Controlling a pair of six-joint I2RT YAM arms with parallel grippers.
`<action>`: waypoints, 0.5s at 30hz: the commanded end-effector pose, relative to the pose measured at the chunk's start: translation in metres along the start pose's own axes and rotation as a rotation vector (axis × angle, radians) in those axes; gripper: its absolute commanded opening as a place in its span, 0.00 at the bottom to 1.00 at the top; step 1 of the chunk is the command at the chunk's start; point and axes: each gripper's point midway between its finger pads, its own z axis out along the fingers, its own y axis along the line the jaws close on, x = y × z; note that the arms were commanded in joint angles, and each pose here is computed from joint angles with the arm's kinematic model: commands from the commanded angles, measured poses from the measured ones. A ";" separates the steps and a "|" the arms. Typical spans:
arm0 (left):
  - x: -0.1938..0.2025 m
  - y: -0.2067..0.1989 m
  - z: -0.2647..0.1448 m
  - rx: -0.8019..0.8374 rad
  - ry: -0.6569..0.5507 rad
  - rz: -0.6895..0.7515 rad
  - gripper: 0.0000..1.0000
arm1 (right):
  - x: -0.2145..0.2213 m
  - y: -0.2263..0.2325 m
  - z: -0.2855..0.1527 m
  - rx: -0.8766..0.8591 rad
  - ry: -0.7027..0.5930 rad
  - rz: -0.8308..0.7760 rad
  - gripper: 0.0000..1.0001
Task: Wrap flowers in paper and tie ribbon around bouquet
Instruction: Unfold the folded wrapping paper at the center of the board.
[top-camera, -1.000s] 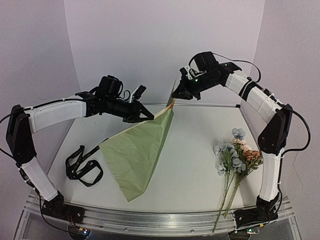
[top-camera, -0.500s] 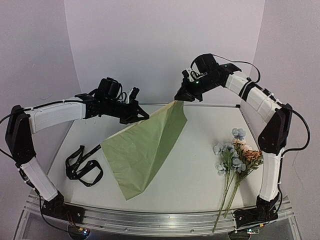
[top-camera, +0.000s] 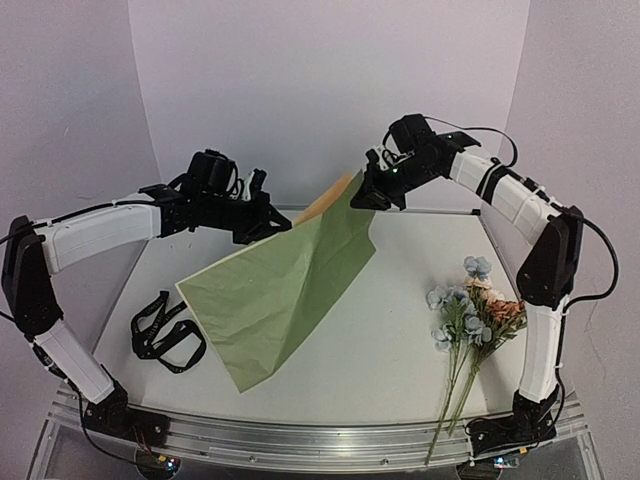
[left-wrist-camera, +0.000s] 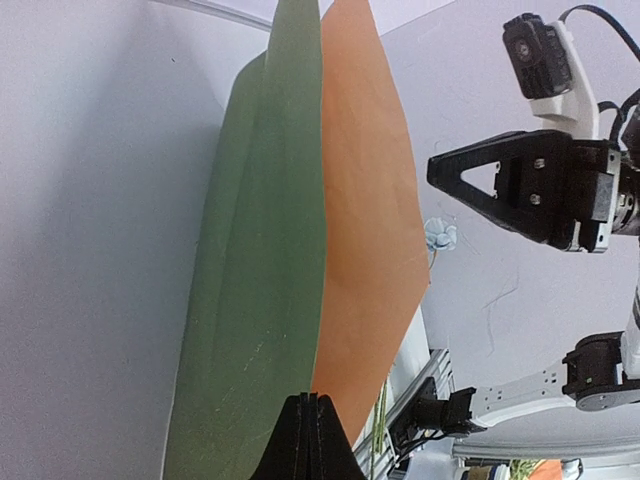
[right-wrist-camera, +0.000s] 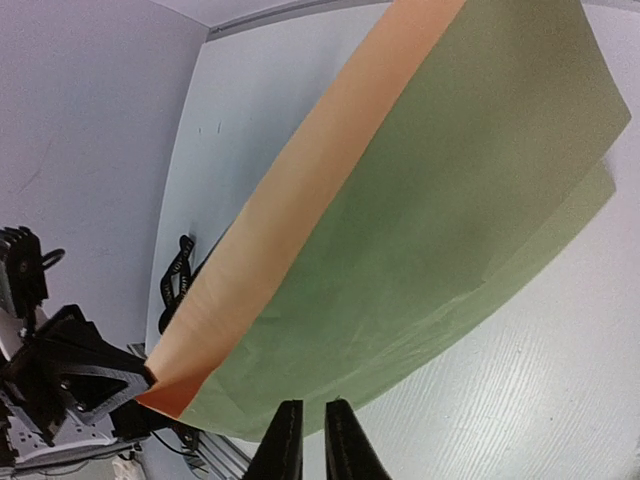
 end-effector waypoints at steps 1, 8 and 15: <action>-0.024 -0.020 -0.031 -0.037 -0.124 0.010 0.00 | 0.009 -0.002 -0.008 0.014 0.001 0.008 0.00; -0.022 -0.042 -0.030 -0.083 -0.147 0.074 0.00 | 0.018 0.001 -0.019 0.047 -0.017 0.048 0.23; -0.005 -0.057 0.000 -0.196 -0.149 0.080 0.00 | 0.031 -0.005 -0.053 0.147 -0.130 0.162 0.55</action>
